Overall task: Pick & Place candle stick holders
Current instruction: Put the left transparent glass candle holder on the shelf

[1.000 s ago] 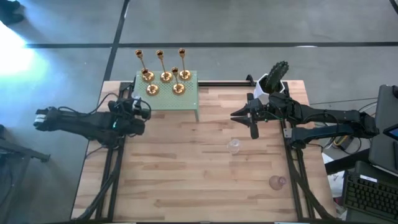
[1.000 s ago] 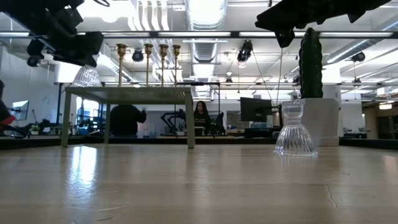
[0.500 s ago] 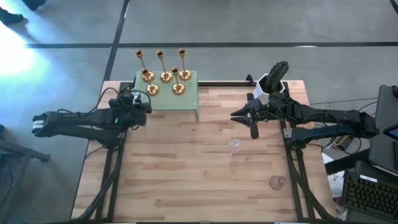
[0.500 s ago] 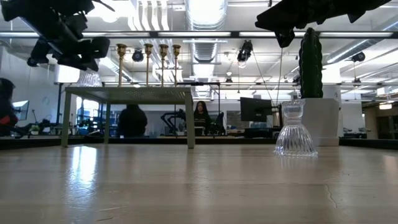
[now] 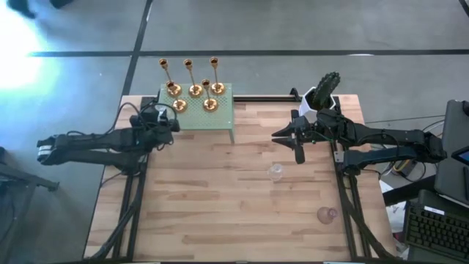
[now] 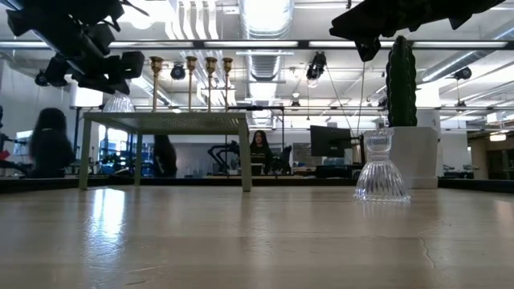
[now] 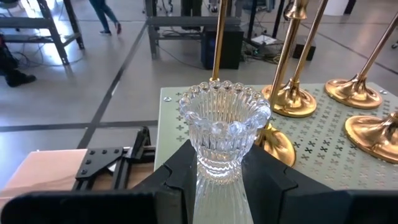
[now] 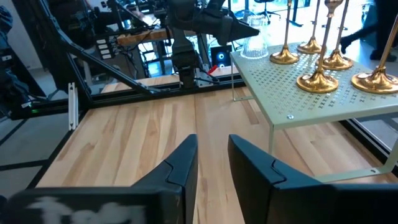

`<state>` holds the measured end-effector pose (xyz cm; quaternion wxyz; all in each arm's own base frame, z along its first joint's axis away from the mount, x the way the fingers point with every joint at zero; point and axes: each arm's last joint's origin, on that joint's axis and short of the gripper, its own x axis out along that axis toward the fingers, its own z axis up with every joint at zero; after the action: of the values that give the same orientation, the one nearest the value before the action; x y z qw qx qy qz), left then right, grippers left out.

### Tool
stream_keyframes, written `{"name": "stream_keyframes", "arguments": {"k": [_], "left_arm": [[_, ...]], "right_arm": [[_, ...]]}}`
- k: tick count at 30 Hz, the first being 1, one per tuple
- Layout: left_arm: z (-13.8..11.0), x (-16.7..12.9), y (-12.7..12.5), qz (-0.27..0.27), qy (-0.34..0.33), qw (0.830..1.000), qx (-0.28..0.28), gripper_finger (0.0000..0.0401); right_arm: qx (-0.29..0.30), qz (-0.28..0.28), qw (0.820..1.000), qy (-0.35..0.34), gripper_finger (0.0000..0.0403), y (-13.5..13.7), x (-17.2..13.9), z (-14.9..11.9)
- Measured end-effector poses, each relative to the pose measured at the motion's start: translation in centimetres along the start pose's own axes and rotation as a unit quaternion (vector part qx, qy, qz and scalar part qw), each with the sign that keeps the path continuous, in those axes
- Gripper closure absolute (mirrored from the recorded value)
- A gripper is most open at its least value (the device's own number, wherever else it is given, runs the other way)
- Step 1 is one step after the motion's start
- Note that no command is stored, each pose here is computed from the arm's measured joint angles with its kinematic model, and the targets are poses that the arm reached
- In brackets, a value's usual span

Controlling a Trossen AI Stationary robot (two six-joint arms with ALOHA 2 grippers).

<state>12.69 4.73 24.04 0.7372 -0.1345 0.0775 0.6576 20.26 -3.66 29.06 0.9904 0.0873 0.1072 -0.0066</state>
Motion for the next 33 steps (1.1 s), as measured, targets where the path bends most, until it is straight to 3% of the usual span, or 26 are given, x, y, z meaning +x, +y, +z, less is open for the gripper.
{"name": "stream_keyframes", "arguments": {"k": [15, 23, 33], "left_arm": [[-0.1, -0.02, -0.06, -0.017, 0.022, 1.0, -0.005, 0.0298], [-0.18, -0.01, -0.07, -0.021, 0.027, 0.999, 0.013, 0.0245], [0.32, -0.17, -0.01, -0.02, 0.016, 0.999, 0.03, 0.0237]], "right_arm": [[0.0, 0.0, 1.0, 0.0, 0.0326, 0.0, 0.0, 0.0], [0.0, 0.0, 1.0, 0.0, 0.0314, 0.0, 0.0, 0.0], [0.0, 0.0, 1.0, 0.0, 0.0322, -0.01, 0.0, 0.0]]}}
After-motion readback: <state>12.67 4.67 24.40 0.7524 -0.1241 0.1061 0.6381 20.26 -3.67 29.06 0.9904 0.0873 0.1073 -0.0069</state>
